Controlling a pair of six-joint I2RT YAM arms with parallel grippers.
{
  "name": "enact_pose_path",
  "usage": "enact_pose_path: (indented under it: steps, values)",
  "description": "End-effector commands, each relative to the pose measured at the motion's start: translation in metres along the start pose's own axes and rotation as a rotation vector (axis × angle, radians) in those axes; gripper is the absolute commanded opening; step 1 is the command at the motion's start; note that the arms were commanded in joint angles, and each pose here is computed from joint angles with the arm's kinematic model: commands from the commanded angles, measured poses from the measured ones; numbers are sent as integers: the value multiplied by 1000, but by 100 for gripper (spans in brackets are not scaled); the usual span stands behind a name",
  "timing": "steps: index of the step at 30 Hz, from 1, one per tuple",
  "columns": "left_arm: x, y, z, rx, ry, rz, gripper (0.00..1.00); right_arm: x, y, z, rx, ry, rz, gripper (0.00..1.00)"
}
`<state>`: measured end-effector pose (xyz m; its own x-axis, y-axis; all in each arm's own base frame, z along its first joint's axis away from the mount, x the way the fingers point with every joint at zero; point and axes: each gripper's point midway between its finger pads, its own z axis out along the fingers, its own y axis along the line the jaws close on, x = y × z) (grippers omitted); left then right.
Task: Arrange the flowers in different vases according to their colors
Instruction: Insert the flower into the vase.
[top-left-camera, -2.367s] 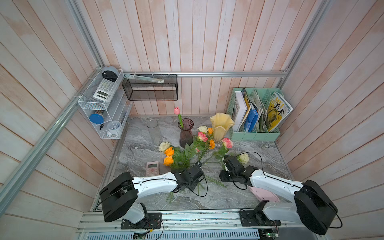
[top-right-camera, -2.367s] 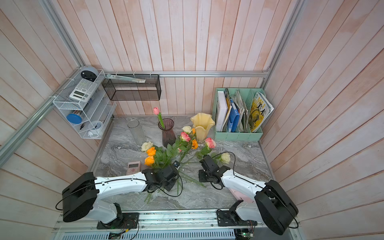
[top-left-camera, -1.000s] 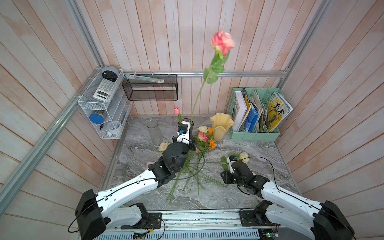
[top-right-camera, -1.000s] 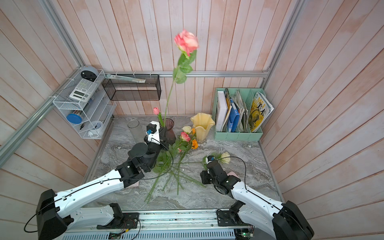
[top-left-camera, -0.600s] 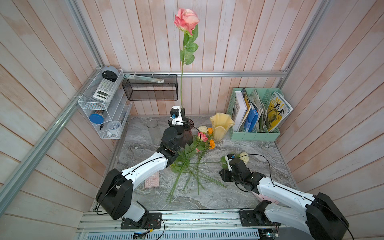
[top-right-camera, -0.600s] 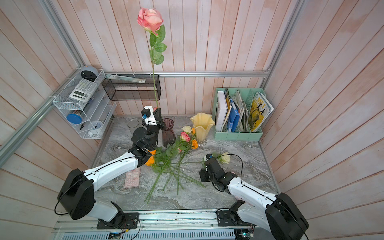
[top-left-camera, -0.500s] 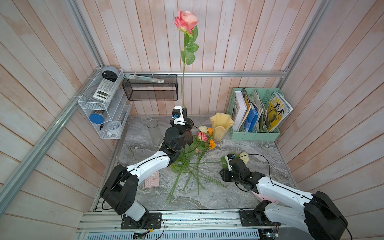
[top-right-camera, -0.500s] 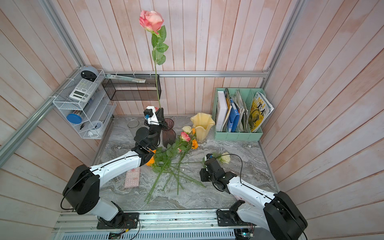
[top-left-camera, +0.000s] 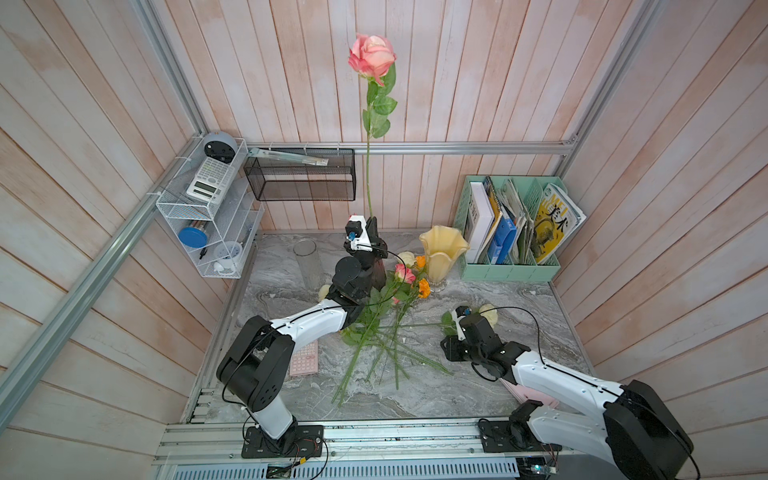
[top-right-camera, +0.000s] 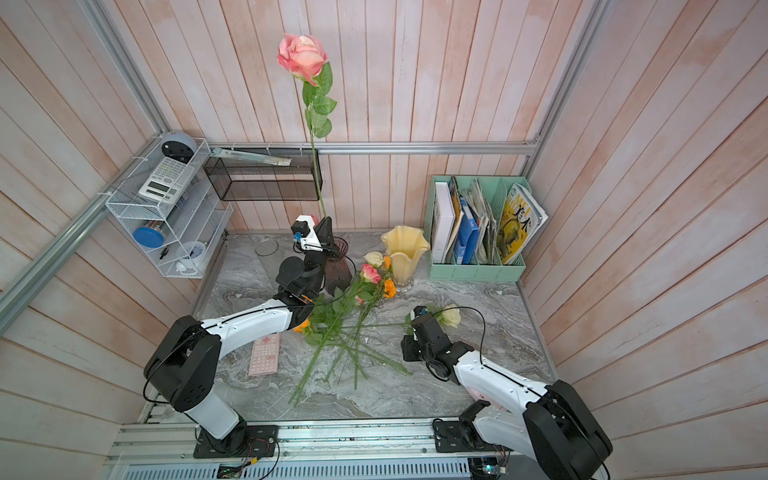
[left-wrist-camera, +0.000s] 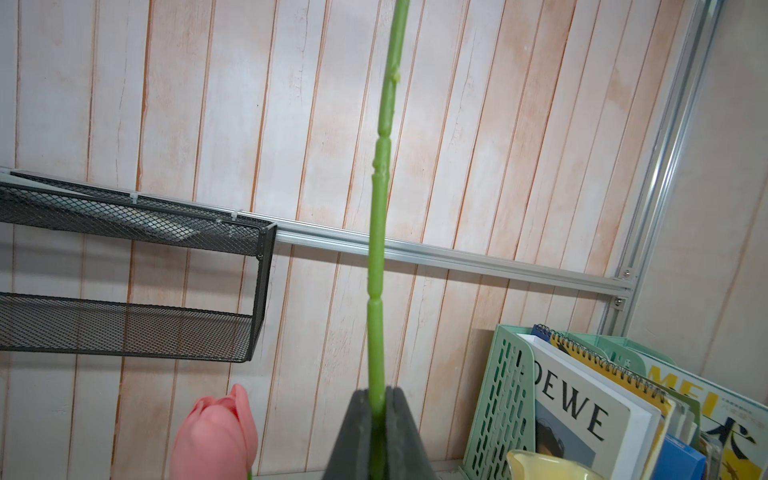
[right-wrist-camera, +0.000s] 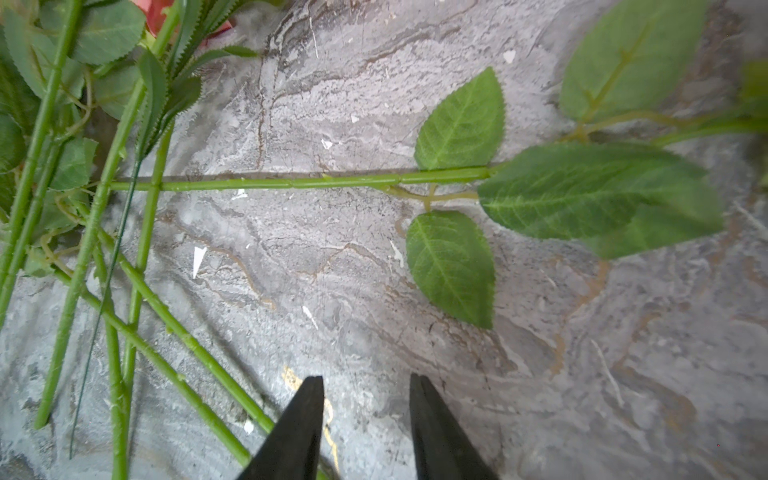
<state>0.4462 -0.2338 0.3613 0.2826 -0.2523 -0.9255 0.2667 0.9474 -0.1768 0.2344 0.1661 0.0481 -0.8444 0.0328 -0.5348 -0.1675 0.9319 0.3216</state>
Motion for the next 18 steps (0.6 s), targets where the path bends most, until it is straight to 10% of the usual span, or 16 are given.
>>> enact_pose_path:
  steps: [1,18]
  values:
    - [9,5,4,-16,3,-1,0,-6,3,-4,-20,-23,-9,41]
    - [47,26,7,-75,45,22,0,-3,-2,-9,-31,-44,3,41]
